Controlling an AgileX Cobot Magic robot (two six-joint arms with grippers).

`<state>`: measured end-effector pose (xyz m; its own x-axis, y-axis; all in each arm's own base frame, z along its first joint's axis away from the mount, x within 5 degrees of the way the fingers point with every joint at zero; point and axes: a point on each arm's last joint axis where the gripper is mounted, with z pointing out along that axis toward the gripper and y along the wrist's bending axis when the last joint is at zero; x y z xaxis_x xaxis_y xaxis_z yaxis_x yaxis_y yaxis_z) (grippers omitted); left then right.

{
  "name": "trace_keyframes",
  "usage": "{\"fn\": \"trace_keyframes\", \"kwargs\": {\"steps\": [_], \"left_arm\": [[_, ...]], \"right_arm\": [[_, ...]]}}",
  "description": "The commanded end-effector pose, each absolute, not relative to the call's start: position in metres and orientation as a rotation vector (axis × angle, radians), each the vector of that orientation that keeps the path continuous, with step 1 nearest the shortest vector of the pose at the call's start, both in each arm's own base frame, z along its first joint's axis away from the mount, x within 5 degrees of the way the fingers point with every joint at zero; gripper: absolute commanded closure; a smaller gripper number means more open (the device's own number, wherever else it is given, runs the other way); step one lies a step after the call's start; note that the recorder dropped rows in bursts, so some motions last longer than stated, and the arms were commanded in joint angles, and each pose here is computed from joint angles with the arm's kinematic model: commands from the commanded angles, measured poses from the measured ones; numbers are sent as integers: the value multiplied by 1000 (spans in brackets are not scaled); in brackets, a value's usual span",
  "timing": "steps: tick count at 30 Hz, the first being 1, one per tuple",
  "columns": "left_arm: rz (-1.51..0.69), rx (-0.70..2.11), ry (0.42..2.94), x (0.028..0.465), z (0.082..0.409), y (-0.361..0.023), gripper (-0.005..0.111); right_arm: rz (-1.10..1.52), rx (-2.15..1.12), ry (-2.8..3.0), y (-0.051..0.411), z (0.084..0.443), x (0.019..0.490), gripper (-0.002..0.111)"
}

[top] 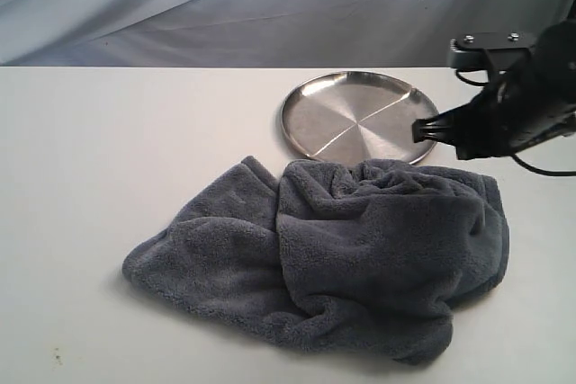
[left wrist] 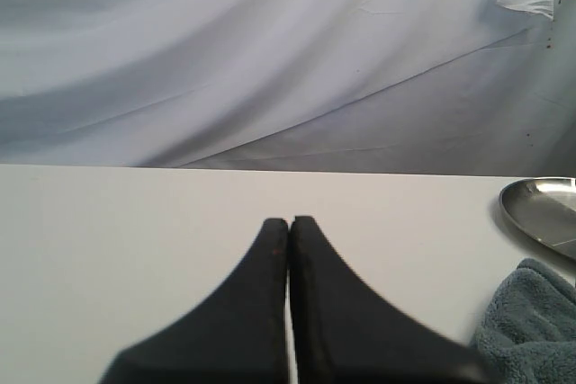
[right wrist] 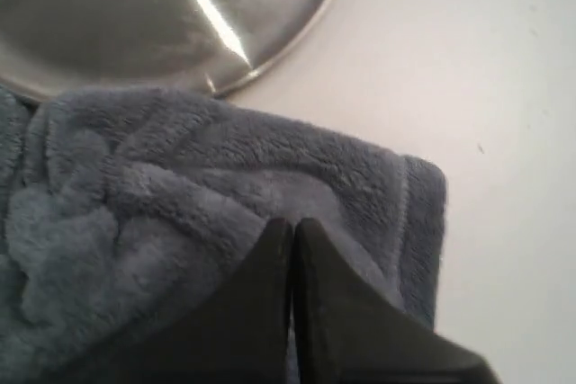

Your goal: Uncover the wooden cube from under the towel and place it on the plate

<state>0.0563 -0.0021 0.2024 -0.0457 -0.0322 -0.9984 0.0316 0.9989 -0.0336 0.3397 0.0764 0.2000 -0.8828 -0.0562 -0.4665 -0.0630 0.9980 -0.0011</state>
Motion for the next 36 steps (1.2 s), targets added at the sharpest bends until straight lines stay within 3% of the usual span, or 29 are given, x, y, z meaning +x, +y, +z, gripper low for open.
{"fn": "trace_keyframes", "kwargs": {"steps": [1, 9, 21, 29, 36], "left_arm": [[-54, -1, 1617, 56, 201, -2, 105], [-54, -1, 1617, 56, 201, -2, 105], [-53, -1, 1617, 56, 201, -2, 105], [-53, -1, 1617, 56, 201, -2, 105], [-53, -1, 1617, 56, 201, -2, 105]], "right_arm": [[13, -283, 2655, 120, 199, 365, 108], [152, -564, 2584, 235, 196, 367, 108], [205, -906, 2557, 315, 192, 289, 108], [254, -1012, 2566, 304, 177, 226, 108], [376, -801, 2635, 248, 159, 184, 108]]}}
